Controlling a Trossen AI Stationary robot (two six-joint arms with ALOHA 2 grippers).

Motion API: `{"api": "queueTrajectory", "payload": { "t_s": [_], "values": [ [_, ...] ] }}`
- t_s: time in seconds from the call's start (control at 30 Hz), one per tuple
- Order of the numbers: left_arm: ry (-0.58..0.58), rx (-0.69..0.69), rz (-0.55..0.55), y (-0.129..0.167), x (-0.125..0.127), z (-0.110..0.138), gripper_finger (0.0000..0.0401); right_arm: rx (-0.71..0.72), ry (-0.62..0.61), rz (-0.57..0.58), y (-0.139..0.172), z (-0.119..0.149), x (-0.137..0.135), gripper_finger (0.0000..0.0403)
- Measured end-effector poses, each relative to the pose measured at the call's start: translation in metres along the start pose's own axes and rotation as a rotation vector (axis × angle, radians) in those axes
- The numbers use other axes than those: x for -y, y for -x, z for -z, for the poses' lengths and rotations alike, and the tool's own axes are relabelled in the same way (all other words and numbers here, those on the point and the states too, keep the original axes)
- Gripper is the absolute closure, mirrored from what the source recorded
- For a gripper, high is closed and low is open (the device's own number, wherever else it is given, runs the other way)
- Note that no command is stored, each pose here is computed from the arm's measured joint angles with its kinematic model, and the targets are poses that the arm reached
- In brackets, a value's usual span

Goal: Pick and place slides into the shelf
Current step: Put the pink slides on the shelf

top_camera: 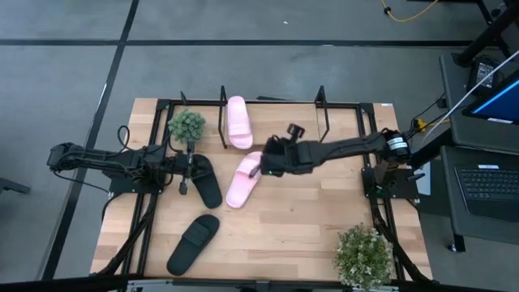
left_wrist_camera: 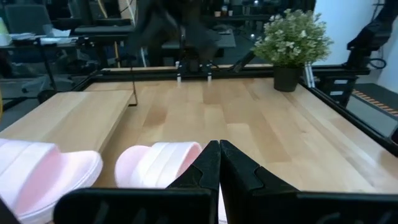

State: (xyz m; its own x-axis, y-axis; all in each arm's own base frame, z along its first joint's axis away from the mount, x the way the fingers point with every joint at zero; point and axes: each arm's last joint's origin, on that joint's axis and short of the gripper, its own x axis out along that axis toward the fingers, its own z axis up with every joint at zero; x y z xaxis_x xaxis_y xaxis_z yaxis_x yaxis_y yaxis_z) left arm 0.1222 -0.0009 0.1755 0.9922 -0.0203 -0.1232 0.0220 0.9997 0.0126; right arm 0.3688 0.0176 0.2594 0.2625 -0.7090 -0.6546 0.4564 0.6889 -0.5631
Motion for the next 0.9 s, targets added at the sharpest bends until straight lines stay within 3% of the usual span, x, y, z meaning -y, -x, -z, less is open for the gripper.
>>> {"api": "queueTrajectory", "payload": {
  "t_s": [0.23, 0.5, 0.67, 0.9],
  "values": [
    [0.022, 0.000, 0.104, 0.000, 0.008, 0.000, 0.0401, 0.043, -0.123, -0.055, 0.000, 0.056, -0.024, 0.0403],
    [0.042, -0.050, -0.008, -0.006, 0.009, 0.005, 0.0401, 0.215, -0.165, -0.169, 0.019, 0.086, -0.027, 0.0403],
    [0.017, -0.046, -0.002, -0.018, 0.012, 0.006, 0.0401, 0.319, -0.220, -0.215, 0.017, 0.101, -0.024, 0.0403],
    [0.004, -0.167, -0.037, -0.041, 0.014, 0.004, 0.0401, 0.397, -0.240, -0.239, 0.012, 0.116, -0.021, 0.0403]
  ]
}}
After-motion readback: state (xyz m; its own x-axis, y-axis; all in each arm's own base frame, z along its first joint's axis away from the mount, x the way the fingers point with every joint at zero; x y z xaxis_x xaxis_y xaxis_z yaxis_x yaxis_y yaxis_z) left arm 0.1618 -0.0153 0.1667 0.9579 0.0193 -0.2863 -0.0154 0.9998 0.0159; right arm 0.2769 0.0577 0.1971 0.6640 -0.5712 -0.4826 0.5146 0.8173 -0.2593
